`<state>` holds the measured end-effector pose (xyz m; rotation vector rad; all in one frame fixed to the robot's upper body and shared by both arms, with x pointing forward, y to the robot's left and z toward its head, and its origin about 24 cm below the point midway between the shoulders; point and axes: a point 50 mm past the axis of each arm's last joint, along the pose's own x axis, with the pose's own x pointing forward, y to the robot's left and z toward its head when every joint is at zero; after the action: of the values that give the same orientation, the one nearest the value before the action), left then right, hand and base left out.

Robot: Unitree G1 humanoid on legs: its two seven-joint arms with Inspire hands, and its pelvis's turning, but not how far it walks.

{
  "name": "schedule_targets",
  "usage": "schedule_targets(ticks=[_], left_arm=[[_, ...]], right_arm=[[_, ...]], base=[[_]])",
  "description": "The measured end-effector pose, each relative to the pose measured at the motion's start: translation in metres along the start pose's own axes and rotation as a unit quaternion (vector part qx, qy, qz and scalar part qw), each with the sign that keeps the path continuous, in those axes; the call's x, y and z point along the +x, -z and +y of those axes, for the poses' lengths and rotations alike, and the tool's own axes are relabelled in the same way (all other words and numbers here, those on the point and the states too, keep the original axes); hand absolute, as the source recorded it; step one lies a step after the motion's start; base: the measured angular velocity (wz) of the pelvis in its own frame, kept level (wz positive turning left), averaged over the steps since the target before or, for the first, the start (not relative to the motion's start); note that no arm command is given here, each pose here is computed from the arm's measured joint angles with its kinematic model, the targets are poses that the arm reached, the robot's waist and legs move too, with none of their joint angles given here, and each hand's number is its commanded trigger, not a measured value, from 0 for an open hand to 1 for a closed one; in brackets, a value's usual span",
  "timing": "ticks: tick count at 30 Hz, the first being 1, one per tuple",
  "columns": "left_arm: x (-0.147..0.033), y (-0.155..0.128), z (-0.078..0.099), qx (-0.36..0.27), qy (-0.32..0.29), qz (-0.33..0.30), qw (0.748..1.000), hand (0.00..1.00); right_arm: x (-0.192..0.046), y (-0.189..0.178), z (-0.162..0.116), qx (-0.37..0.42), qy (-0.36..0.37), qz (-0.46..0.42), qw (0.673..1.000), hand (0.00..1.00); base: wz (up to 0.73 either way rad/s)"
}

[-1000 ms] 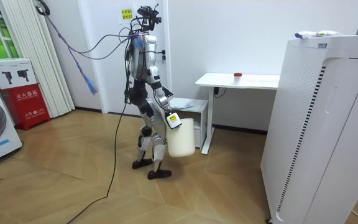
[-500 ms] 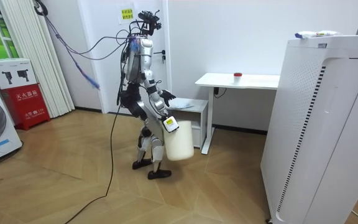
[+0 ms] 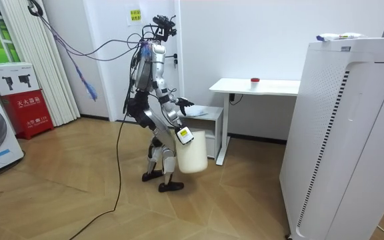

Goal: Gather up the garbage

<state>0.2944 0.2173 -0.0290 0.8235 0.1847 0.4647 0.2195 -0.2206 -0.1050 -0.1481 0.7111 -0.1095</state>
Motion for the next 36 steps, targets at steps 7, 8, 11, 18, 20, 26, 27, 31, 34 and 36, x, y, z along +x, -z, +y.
schedule_targets(ticks=[7, 8, 11, 18, 20, 26, 27, 31, 34, 36], left_arm=[[0.004, -0.004, 0.002, 0.060, -0.007, -0.040, 0.997, 0.00], [0.004, -0.004, 0.003, 0.067, -0.006, -0.042, 0.997, 0.00], [0.003, 0.000, 0.002, 0.081, -0.001, -0.037, 0.996, 0.00], [0.003, 0.001, 0.002, 0.107, 0.007, -0.043, 0.993, 0.00], [0.003, 0.006, 0.002, 0.123, 0.020, -0.042, 0.991, 0.00], [0.004, 0.015, 0.007, 0.149, 0.025, -0.030, 0.988, 0.00], [0.004, 0.016, 0.007, 0.153, 0.025, -0.031, 0.987, 0.00], [0.005, 0.017, 0.008, 0.158, 0.022, -0.028, 0.987, 0.00], [0.004, 0.018, 0.008, 0.159, 0.021, -0.026, 0.987, 0.00], [0.003, 0.019, 0.008, 0.162, 0.022, -0.024, 0.986, 0.00]], right_arm=[[0.002, -0.007, -0.002, 0.006, 0.007, -0.009, 1.000, 1.00], [0.002, -0.009, -0.002, 0.008, 0.005, -0.014, 1.000, 1.00], [0.003, -0.013, 0.001, 0.014, 0.000, -0.020, 1.000, 1.00], [0.004, -0.018, 0.001, 0.015, -0.002, -0.026, 1.000, 1.00], [0.004, -0.021, 0.002, 0.018, -0.004, -0.030, 0.999, 1.00], [0.005, -0.024, 0.003, 0.020, -0.005, -0.027, 0.999, 1.00], [0.005, -0.024, 0.003, 0.021, -0.004, -0.027, 0.999, 1.00], [0.006, -0.028, 0.003, 0.022, -0.002, -0.033, 0.999, 1.00], [0.006, -0.029, 0.002, 0.022, 0.004, -0.033, 0.999, 1.00], [0.006, -0.028, 0.002, 0.022, 0.005, -0.032, 0.999, 1.00]], base=[[-0.07], [-0.07], [-0.03], [0.00], [-0.07], [-0.02], [0.00], [0.00], [0.00], [0.00]])
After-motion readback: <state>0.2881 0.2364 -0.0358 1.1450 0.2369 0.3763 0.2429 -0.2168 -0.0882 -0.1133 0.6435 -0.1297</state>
